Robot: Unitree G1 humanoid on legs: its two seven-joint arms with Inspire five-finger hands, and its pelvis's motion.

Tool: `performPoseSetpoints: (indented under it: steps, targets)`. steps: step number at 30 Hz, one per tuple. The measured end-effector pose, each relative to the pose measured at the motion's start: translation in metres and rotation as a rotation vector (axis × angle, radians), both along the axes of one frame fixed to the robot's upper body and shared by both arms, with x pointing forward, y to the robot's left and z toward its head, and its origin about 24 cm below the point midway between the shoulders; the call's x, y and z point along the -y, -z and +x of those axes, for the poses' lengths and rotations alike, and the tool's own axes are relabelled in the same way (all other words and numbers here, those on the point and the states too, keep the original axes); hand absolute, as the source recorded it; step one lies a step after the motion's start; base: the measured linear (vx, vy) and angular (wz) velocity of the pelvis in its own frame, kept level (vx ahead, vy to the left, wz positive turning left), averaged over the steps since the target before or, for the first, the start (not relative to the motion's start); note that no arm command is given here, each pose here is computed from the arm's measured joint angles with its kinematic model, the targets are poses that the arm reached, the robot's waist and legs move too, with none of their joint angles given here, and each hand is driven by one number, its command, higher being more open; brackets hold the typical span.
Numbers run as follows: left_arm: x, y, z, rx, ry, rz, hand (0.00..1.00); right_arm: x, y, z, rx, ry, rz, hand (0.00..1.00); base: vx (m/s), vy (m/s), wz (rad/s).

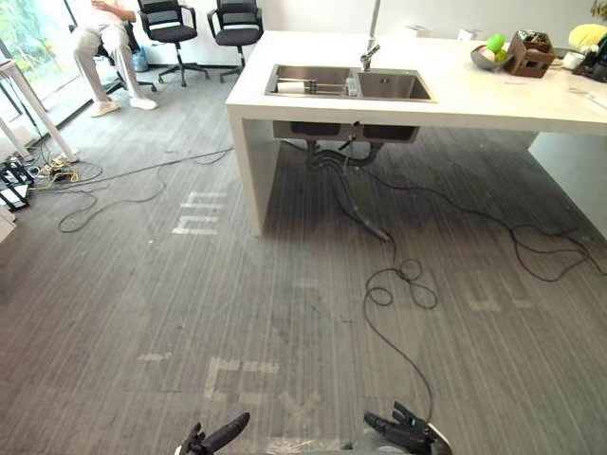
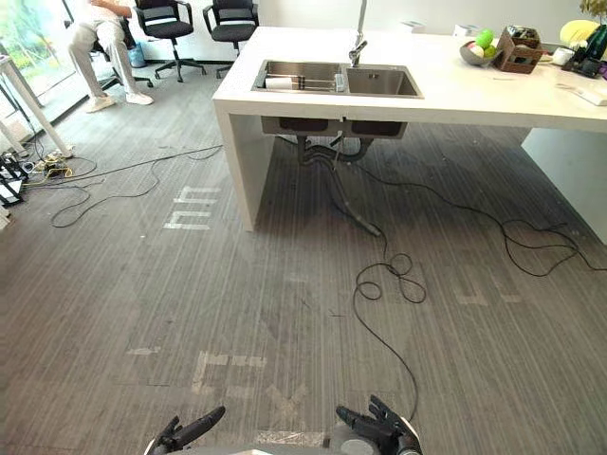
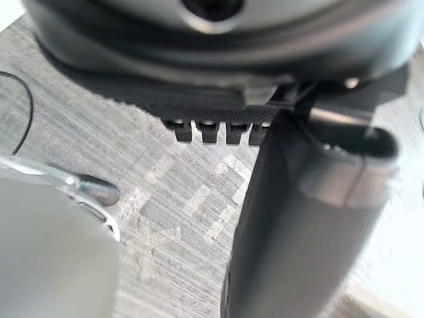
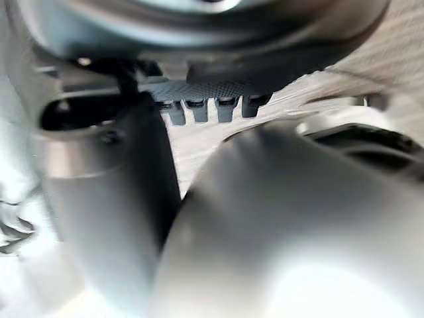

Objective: Walk over to the sink, pick up the cup, carry it to the dishwasher, place the cup inside the dishwasher, then close the dishwasher door

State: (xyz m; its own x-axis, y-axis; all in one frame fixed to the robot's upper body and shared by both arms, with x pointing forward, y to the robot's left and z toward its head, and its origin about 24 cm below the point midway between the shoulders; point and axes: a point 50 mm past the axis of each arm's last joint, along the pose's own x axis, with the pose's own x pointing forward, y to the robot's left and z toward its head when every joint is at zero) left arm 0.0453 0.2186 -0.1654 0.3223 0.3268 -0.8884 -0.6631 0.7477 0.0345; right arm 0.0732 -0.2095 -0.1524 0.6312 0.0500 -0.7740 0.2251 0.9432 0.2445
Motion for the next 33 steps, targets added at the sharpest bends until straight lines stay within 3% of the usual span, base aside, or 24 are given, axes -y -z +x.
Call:
performPoseSetpoints:
  steps: [5,10,15,21,24,30,33]
  targets:
    - [0.004,0.002,-0.009,-0.013,-0.127,-0.024,1.0,-0.003,0.0,-0.003,0.03,0.046,0.022,1.0,0.22,-0.062,0.03]
    - [0.004,0.001,0.004,-0.004,-0.14,-0.054,1.0,-0.005,-0.003,-0.002,0.074,0.092,0.045,1.0,0.43,-0.259,0.21]
    - [0.022,0.0,0.029,0.054,-0.087,-0.092,1.0,0.004,-0.008,0.0,0.102,0.117,0.041,1.0,0.55,-0.344,0.4]
    - [0.027,0.002,0.017,0.036,-0.174,-0.101,1.0,0.013,-0.004,-0.018,0.044,0.191,0.035,1.0,0.57,-0.207,0.05]
    - [0.015,-0.003,0.021,0.073,-0.161,-0.025,1.0,0.009,-0.001,-0.019,0.029,0.185,0.054,1.0,0.55,-0.07,-0.11]
    - [0.003,-0.029,0.056,0.176,0.095,0.3,1.0,0.008,-0.007,0.016,0.121,0.119,0.079,1.0,0.57,0.14,-0.79]
    - [0.01,-0.066,0.11,0.363,0.219,0.512,1.0,-0.01,-0.004,0.028,0.095,0.042,0.118,1.0,0.62,0.352,-0.12]
